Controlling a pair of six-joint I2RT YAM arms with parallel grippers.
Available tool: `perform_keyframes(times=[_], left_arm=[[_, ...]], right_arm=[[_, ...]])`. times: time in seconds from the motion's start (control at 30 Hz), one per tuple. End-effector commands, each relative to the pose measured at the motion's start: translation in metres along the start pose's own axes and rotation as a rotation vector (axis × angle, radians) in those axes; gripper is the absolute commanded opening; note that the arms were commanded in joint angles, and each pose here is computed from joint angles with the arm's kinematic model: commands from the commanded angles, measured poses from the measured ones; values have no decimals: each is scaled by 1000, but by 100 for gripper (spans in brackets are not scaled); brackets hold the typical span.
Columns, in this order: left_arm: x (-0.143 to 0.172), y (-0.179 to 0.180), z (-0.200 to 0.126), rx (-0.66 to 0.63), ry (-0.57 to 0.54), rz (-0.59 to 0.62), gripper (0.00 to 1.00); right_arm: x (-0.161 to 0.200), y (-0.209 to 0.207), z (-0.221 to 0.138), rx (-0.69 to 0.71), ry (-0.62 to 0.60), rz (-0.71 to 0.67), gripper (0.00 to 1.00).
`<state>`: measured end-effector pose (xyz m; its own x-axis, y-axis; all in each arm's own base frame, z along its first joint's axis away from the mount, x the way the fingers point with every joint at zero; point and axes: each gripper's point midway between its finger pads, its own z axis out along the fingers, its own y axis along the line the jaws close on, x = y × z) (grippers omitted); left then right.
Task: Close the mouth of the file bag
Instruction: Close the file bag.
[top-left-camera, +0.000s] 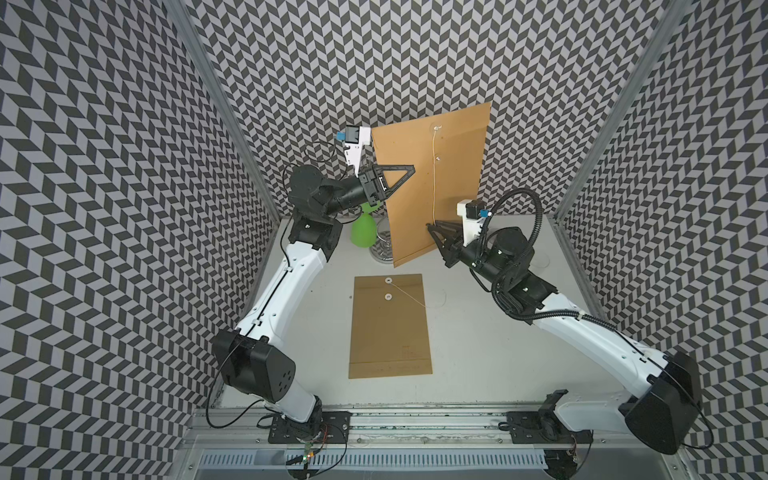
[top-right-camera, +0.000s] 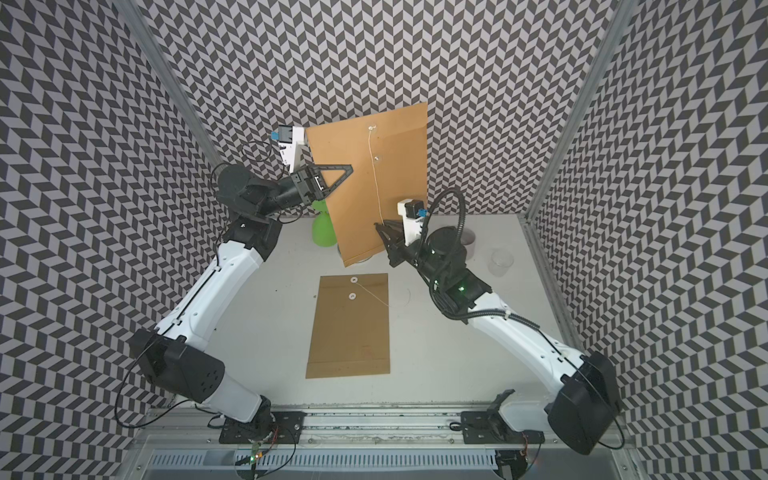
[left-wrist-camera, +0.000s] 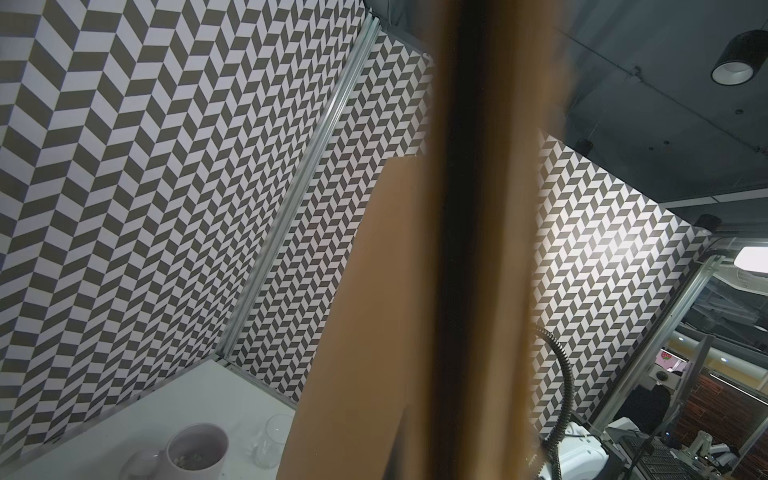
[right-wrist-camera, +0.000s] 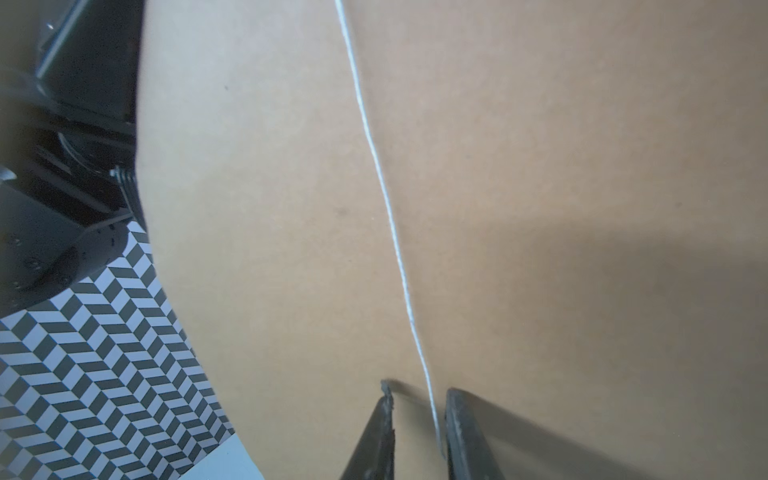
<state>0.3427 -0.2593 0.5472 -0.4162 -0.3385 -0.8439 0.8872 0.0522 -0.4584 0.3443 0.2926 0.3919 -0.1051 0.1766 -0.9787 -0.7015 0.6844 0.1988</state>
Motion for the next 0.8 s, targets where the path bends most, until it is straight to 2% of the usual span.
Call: perform_keyframes(times=[0.0, 0.27, 0.77], left_arm=[[-8, -17, -1, 23, -10, 53, 0], [-7, -15, -1, 22, -8, 52, 0], [-8, -18, -1, 27, -8, 58, 0]], right_arm=[[-18, 5, -6, -15, -59, -15, 23], [-26, 11, -12, -36, -83, -11, 22], [-24, 8, -9, -27, -77, -1, 7]])
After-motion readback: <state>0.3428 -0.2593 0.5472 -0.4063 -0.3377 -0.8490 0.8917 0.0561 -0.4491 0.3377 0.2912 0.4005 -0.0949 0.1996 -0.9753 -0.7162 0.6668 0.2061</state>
